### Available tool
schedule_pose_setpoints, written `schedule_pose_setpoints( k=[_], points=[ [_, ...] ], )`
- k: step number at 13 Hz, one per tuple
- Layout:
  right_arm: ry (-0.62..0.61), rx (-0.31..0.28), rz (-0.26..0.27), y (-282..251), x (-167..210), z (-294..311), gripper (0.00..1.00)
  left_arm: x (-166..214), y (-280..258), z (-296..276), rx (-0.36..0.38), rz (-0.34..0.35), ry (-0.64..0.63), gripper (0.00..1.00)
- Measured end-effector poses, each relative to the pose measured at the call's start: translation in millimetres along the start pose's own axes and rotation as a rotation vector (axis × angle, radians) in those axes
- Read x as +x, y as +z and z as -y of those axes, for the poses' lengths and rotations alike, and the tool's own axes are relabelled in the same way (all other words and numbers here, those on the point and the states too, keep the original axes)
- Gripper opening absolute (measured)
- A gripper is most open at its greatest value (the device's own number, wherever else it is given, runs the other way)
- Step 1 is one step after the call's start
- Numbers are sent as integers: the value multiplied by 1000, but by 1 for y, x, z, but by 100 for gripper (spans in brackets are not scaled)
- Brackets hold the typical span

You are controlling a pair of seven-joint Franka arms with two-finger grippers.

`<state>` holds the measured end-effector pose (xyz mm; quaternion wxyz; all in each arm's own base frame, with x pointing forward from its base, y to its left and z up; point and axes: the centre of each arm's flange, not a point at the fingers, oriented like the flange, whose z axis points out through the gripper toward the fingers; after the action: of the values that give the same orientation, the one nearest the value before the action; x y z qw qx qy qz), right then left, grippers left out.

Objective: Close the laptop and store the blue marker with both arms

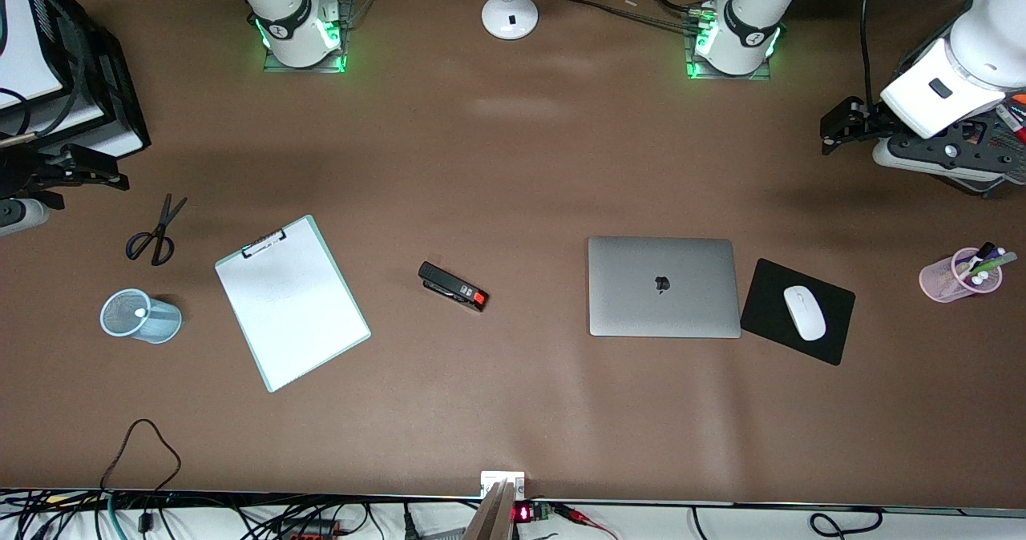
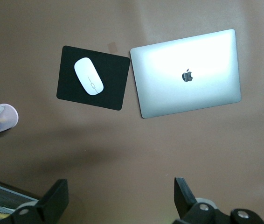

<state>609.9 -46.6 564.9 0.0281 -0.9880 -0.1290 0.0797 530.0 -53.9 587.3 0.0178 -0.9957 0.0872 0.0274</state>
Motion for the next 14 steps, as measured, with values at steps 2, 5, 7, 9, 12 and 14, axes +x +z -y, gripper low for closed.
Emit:
schedule_pose_setpoints(
  k=[2, 5, 7, 9, 12, 14],
  points=[
    [30, -6, 11, 1, -1, -1, 100, 0, 0, 0, 0, 0, 0, 100],
    [87, -14, 18, 1, -2, -1, 100, 0, 0, 0, 0, 0, 0, 100],
    [127, -18, 18, 0, -1, 4, 100, 0, 0, 0, 0, 0, 0, 100],
    [147, -47, 24, 0, 3, 16, 100, 0, 0, 0, 0, 0, 0, 100],
    [144, -66, 26, -2, 4, 28, 100, 0, 0, 0, 0, 0, 0, 100],
    [157, -68, 19, -10, -3, 24, 100, 0, 0, 0, 0, 1, 0, 100]
  ],
)
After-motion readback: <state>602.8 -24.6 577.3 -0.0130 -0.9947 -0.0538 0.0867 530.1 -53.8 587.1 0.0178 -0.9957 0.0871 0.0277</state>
